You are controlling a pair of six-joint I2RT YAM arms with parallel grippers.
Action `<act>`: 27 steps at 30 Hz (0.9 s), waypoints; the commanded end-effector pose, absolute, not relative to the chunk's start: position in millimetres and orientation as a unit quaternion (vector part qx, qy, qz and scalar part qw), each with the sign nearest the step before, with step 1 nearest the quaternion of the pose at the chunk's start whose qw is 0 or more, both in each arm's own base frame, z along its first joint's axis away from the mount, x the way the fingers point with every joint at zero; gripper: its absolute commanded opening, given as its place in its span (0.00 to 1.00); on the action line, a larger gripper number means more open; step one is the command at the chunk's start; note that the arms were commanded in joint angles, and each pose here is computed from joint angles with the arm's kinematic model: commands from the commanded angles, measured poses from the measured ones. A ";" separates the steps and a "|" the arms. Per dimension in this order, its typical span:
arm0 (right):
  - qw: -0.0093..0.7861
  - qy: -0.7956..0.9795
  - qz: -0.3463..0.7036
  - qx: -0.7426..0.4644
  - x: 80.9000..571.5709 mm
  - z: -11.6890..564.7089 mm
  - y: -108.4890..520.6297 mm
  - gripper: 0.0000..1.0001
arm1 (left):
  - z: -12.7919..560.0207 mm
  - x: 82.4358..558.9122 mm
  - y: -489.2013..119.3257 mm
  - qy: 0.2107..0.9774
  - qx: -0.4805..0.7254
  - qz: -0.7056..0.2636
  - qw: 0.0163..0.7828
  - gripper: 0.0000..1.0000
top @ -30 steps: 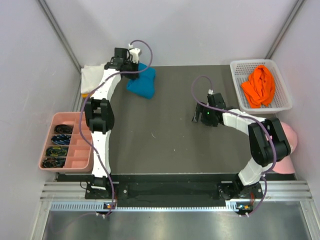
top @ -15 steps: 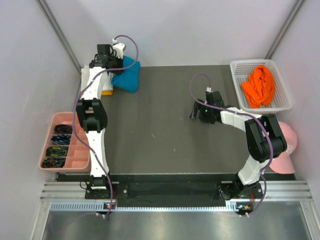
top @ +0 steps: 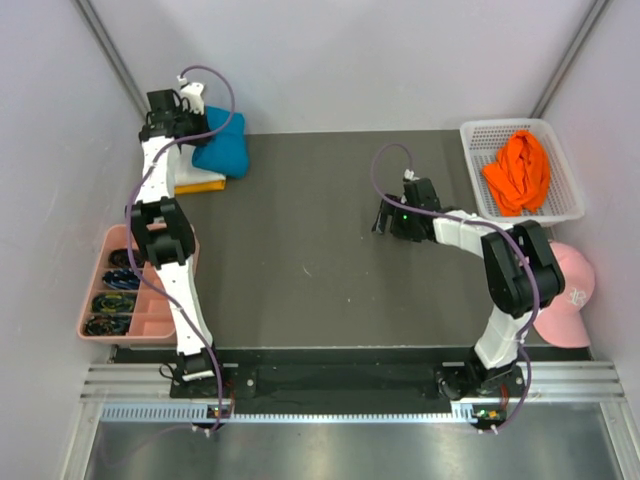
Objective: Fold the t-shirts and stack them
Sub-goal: Put the neatly folded tshirt into the corner of the board with the left arm
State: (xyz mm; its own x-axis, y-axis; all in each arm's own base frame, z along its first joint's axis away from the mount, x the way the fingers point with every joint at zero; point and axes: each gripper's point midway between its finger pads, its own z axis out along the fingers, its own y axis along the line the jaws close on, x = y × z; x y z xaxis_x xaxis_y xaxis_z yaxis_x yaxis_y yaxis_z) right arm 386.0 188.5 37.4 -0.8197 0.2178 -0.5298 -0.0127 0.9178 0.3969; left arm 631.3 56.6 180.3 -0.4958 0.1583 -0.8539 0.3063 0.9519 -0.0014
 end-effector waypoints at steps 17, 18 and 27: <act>0.203 0.966 0.153 0.043 351.6 -7.5 189.2 0.81 | 273.5 635.5 93.0 0.792 0.142 -0.084 0.588 0.00; 0.202 0.966 0.154 0.042 352.1 -7.9 190.8 0.81 | 272.4 635.2 97.5 0.792 0.140 -0.083 0.588 0.00; 0.195 0.968 0.155 0.036 354.1 -13.9 199.1 0.81 | 251.8 634.1 109.1 0.807 0.138 -0.068 0.571 0.00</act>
